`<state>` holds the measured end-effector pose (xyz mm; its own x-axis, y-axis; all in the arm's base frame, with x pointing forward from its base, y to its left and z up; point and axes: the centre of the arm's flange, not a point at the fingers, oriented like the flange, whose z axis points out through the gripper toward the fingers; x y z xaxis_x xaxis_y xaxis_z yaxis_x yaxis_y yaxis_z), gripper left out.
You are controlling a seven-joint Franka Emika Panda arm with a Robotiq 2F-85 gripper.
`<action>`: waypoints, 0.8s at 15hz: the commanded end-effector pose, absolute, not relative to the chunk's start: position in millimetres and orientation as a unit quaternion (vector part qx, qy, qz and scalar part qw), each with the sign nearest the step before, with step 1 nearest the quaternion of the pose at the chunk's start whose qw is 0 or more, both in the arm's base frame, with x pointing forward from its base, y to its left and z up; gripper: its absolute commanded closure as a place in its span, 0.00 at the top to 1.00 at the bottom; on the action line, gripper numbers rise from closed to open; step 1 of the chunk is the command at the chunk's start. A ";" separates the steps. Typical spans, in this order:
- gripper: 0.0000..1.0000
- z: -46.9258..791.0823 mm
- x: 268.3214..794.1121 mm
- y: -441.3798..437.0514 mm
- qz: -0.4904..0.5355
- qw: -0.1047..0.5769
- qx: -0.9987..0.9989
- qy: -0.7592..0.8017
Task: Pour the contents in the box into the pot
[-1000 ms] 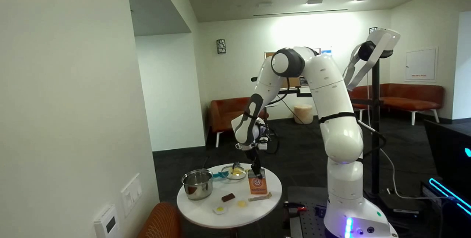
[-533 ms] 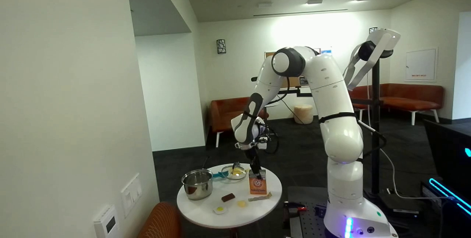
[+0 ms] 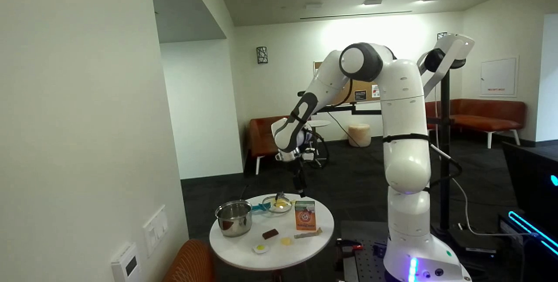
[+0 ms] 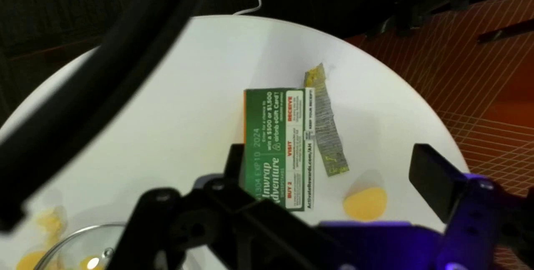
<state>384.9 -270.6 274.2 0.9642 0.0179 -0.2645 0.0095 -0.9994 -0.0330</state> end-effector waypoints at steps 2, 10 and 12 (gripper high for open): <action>1.00 356.9 371.5 -241.0 0.128 0.034 -0.991 0.018; 1.00 412.9 365.6 -216.8 0.102 0.047 -0.994 0.020; 1.00 419.0 365.0 -214.0 0.096 0.045 -0.994 0.017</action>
